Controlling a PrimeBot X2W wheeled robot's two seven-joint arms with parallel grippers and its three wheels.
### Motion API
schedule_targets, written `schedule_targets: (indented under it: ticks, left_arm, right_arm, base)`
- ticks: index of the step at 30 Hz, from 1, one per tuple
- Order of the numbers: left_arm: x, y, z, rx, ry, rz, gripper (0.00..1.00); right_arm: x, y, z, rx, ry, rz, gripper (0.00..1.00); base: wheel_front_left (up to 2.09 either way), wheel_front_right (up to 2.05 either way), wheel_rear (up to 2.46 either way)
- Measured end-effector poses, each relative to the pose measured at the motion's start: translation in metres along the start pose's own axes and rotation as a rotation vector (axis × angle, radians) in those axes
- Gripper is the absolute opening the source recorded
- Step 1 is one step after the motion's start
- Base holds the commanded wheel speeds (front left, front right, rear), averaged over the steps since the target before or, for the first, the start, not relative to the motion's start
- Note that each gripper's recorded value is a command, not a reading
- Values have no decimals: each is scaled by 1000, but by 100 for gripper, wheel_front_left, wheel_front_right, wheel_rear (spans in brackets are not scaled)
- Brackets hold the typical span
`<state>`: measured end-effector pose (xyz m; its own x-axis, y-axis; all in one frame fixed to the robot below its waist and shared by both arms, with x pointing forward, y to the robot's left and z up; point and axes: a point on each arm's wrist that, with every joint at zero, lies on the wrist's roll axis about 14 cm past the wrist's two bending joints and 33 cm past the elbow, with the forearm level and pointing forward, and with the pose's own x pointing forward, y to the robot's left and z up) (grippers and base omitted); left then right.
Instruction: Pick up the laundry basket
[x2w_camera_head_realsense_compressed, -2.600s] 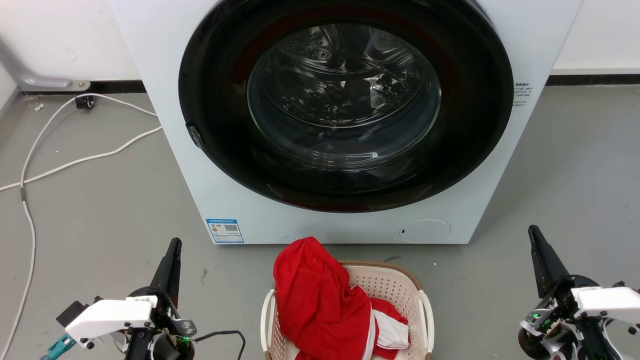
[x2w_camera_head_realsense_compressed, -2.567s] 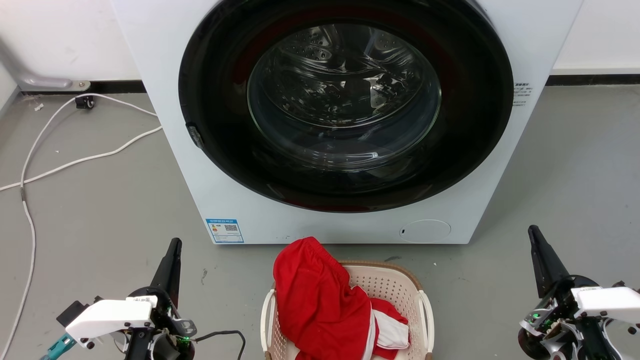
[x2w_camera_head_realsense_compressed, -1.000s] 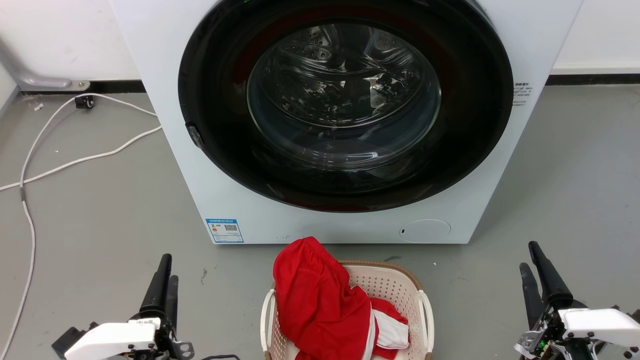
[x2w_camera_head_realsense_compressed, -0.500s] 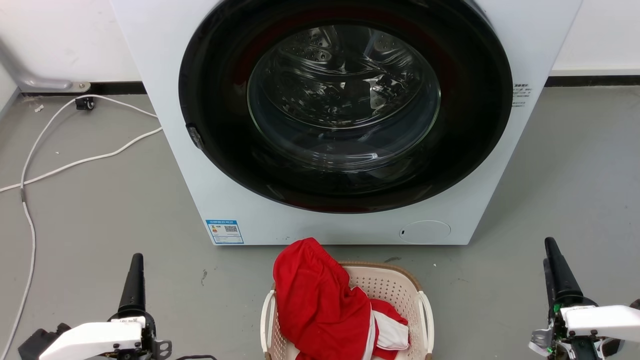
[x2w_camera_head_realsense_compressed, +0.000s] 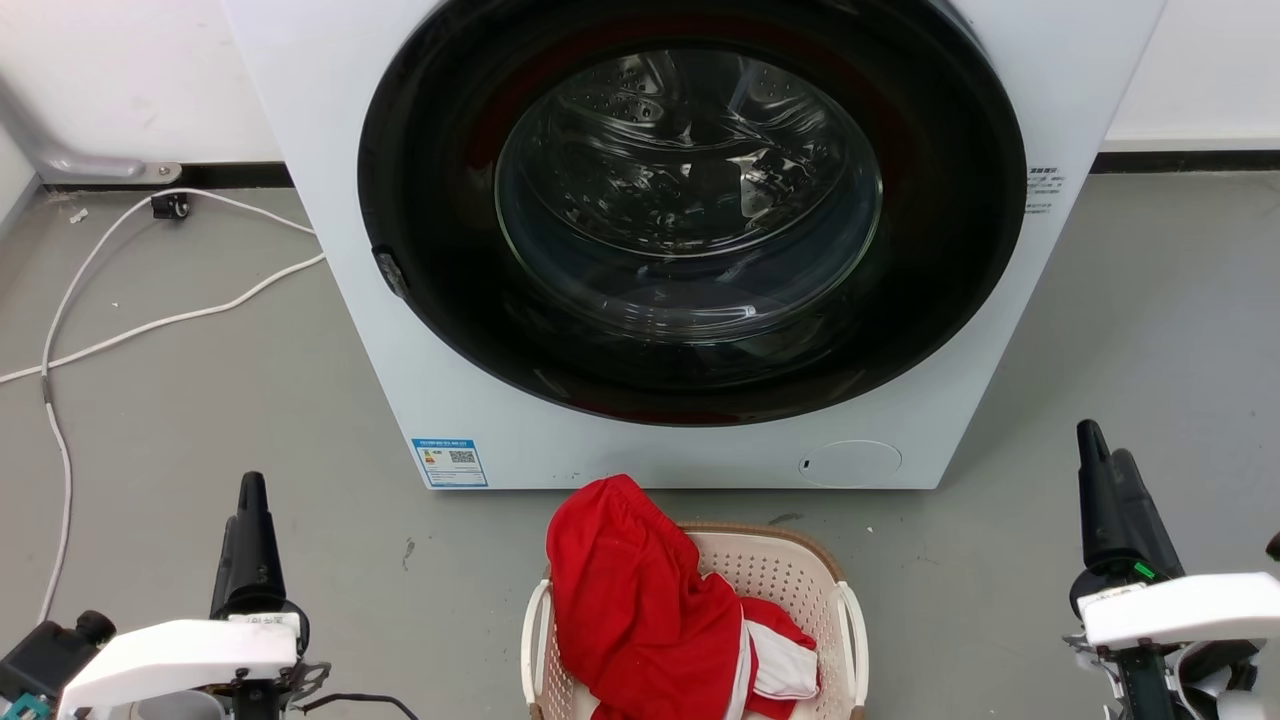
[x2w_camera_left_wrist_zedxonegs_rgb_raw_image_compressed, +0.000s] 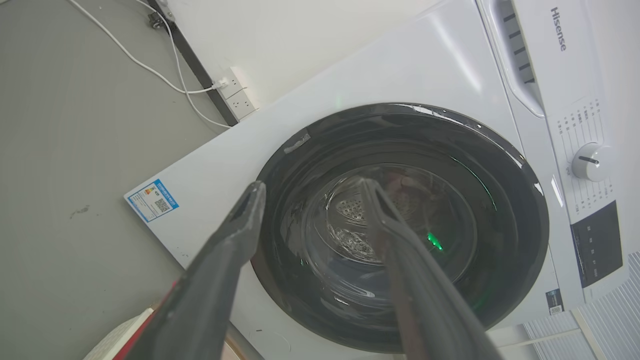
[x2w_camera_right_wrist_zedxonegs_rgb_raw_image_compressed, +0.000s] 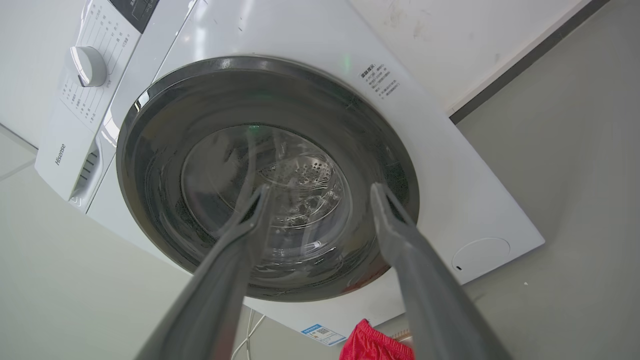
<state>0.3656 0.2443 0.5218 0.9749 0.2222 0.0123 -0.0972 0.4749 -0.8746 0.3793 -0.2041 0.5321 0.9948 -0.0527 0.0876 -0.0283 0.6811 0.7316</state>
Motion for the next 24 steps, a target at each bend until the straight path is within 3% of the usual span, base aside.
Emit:
schedule_targets:
  ticks: [7, 12, 24]
  left_arm:
    - [-4, -20, -7, 169, 2, -60, 100]
    - [-10, -27, -20, 230, 34, -106, 100]
    - [-17, -52, -41, 542, 47, -231, 100]
  right_arm:
    - [1, 20, 4, -181, -22, 69, 100]
    - [-1, 29, 1, -270, -20, 99, 100]
    - [-5, 32, -3, -453, -23, 125, 100]
  base:
    - [0, 0, 0]
    - [0, 0, 0]
    - [0, 0, 0]
